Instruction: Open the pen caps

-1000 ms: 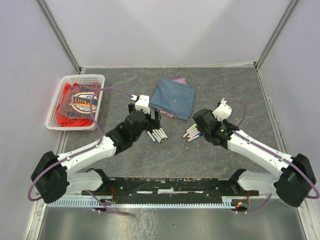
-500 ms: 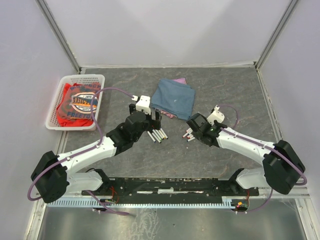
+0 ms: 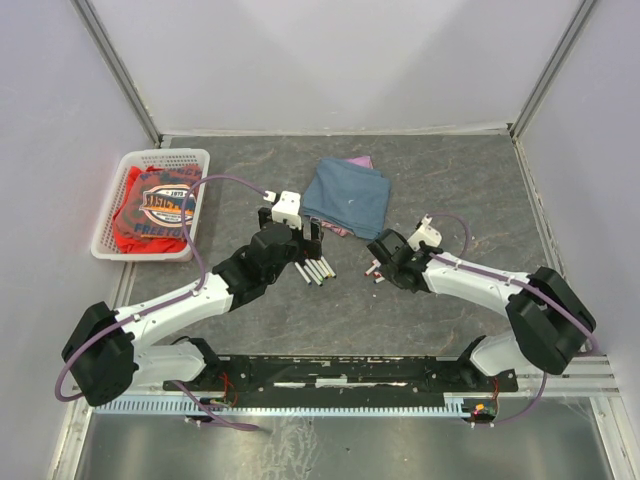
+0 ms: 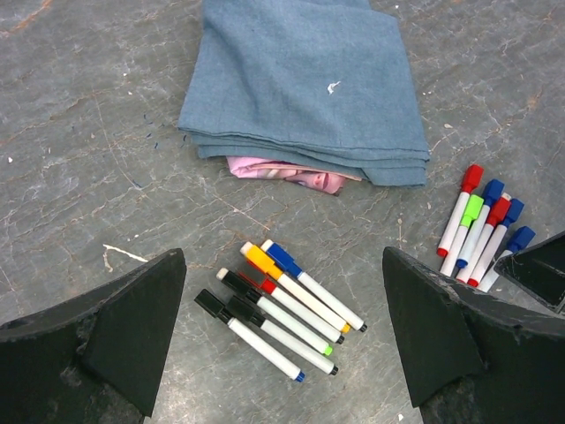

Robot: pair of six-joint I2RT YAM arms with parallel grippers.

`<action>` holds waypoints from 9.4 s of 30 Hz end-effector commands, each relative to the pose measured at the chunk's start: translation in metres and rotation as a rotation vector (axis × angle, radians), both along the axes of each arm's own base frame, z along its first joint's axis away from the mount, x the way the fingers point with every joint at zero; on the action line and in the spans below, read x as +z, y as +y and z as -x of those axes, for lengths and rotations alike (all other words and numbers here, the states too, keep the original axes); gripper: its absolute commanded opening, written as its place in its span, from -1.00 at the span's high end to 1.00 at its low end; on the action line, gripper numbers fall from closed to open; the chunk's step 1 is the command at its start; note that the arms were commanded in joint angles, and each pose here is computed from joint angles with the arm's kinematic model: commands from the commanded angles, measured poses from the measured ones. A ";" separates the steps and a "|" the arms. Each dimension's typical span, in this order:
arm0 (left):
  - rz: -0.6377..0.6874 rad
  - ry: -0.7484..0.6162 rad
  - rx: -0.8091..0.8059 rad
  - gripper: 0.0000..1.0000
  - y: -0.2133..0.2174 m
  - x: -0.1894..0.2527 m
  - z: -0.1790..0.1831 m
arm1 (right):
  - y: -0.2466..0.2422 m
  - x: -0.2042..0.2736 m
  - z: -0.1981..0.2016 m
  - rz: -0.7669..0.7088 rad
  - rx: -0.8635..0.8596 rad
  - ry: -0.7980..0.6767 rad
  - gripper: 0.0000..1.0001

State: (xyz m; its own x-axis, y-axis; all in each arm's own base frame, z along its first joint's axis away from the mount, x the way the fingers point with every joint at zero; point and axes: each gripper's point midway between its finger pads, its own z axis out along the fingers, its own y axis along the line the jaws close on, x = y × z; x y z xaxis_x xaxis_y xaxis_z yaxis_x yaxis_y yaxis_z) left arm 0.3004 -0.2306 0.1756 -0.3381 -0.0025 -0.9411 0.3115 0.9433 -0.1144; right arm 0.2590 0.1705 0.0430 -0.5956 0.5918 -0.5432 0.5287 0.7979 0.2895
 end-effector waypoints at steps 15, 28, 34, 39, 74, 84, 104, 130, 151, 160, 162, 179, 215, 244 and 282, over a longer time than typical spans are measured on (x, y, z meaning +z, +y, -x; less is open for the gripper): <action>0.057 -0.023 0.032 -0.94 -0.001 0.009 -0.003 | 0.000 -0.018 0.002 0.005 -0.024 0.021 0.34; 0.056 -0.023 0.036 -0.94 0.000 0.009 -0.003 | 0.001 -0.031 0.002 0.020 -0.024 0.045 0.37; 0.061 -0.029 0.035 -0.93 0.001 0.012 -0.002 | -0.002 -0.041 0.010 0.037 -0.008 0.083 0.40; 0.065 -0.029 0.027 -0.93 0.001 0.014 0.000 | -0.008 -0.048 0.023 0.050 0.024 0.115 0.82; 0.386 0.324 -0.384 -0.87 -0.104 0.018 0.049 | 0.106 0.087 0.066 -0.202 0.888 -0.435 0.98; 0.433 0.398 -0.387 -0.70 -0.108 -0.001 0.056 | 0.120 0.113 0.069 -0.255 0.910 -0.514 0.98; 0.625 0.449 -0.399 -0.14 -0.100 0.000 0.060 | 0.124 0.131 0.066 -0.338 0.862 -0.590 0.98; 0.667 0.446 -0.439 0.94 -0.101 0.004 0.064 | 0.124 0.119 0.060 -0.322 0.824 -0.568 0.45; 0.694 0.426 -0.431 0.94 -0.100 0.009 0.061 | 0.134 0.106 0.049 -0.279 0.820 -0.532 0.95; 0.637 0.337 -0.231 0.94 -0.091 0.004 0.015 | 0.120 0.070 0.047 -0.132 0.821 -0.404 0.98; 0.627 0.321 -0.186 0.94 -0.088 0.005 0.005 | 0.117 0.060 0.047 -0.097 0.823 -0.377 0.98; 0.806 0.179 -0.369 0.94 -0.088 0.055 -0.001 | 0.121 0.055 0.064 -0.224 0.879 -0.393 0.98; 0.078 0.332 0.304 0.89 0.045 -0.100 -0.080 | -0.050 0.030 -0.012 0.256 0.360 -0.136 0.91; 0.099 0.413 0.283 -0.01 0.051 -0.135 -0.087 | -0.065 -0.012 -0.031 0.251 0.310 0.004 0.19; 0.227 0.294 0.224 -0.32 0.048 -0.070 -0.073 | -0.004 0.004 -0.062 0.106 0.343 -0.057 0.10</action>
State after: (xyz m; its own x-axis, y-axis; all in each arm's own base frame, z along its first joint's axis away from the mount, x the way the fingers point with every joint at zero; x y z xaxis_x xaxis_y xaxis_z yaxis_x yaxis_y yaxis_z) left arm 0.3669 -0.1802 0.0834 -0.6115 -0.2823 -0.7392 -0.0072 0.9361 -0.3515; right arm 0.3035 0.1527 0.0320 -0.7545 0.2699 -0.5982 0.2140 0.9629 0.1645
